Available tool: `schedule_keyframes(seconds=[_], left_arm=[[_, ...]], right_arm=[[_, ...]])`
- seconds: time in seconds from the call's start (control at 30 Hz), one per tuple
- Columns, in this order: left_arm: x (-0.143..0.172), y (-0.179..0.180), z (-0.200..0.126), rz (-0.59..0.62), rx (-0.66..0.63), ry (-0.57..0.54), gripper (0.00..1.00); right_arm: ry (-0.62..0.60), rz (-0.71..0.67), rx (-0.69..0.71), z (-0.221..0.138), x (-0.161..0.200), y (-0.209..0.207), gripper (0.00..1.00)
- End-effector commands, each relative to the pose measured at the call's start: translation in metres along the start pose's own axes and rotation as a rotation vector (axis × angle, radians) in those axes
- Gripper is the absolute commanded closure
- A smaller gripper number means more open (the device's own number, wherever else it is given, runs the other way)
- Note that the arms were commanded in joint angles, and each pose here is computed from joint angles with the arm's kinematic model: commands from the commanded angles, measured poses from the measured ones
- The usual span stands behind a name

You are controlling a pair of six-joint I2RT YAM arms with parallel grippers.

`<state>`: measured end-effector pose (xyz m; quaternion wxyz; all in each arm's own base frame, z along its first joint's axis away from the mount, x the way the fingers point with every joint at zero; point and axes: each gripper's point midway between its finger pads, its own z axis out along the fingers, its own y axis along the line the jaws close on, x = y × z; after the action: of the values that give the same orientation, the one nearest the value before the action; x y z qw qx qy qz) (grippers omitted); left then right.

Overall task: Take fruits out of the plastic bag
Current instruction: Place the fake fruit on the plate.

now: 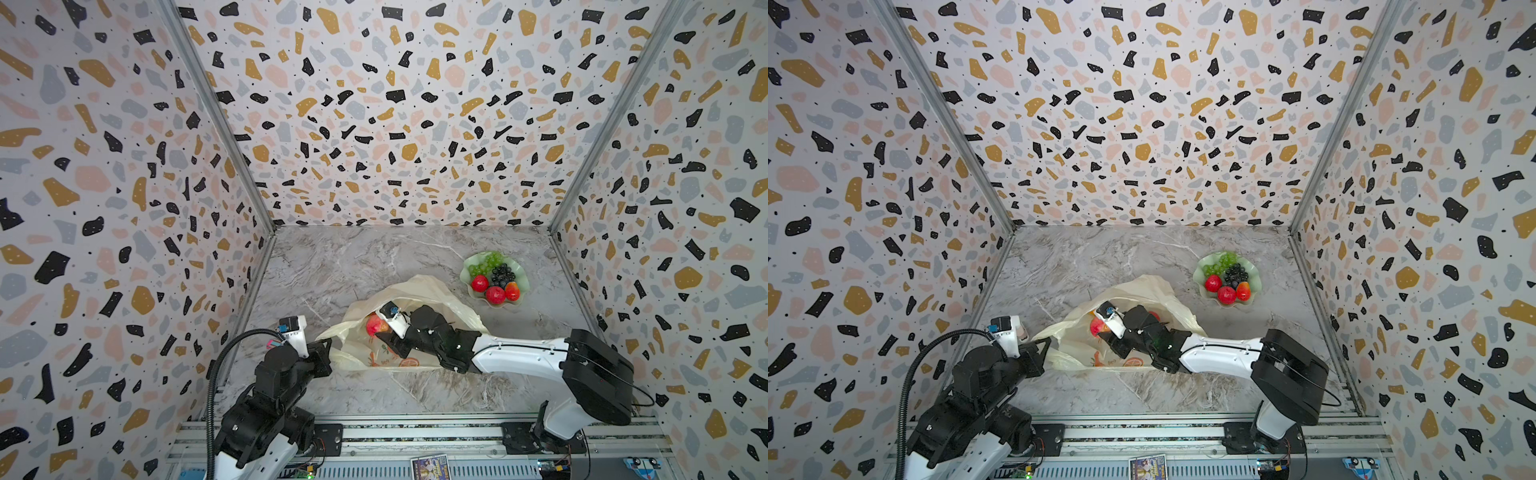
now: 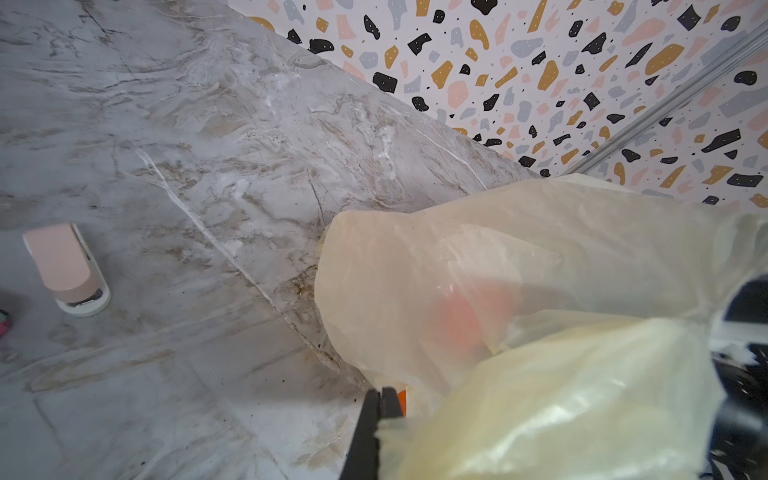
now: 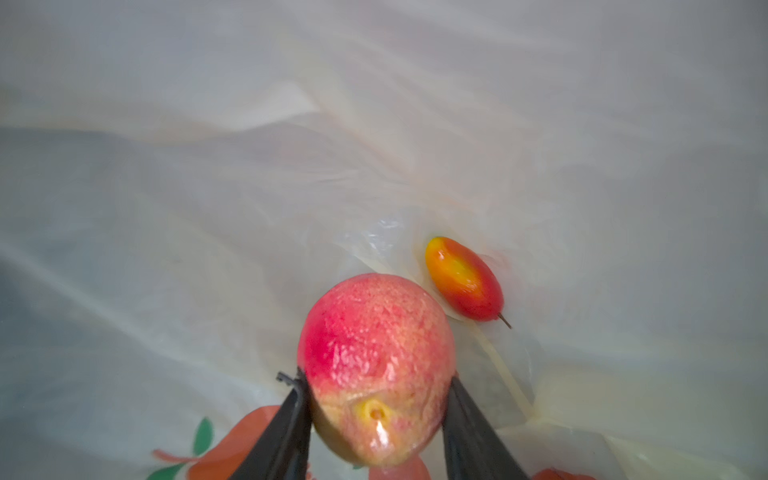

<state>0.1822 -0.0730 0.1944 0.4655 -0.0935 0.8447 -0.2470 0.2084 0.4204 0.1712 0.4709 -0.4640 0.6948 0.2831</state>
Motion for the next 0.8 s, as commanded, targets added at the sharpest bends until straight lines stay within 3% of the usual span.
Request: schedule_keyframes(seconds=[0.0,0.43,0.77], left_arm=[[-0.002,0.004,0.000,-0.009,-0.013,-0.020,0.96],[-0.003,0.005,-0.001,-0.021,-0.022,-0.032,0.96],[-0.004,0.010,0.000,-0.032,-0.050,-0.035,0.95]], right_arm=[[-0.097,-0.070,-0.083,-0.021,-0.025,0.017,0.77],[-0.180,-0.045,-0.049,-0.064,-0.042,0.013,0.79],[-0.270,-0.078,-0.075,-0.109,-0.093,0.017,0.80]])
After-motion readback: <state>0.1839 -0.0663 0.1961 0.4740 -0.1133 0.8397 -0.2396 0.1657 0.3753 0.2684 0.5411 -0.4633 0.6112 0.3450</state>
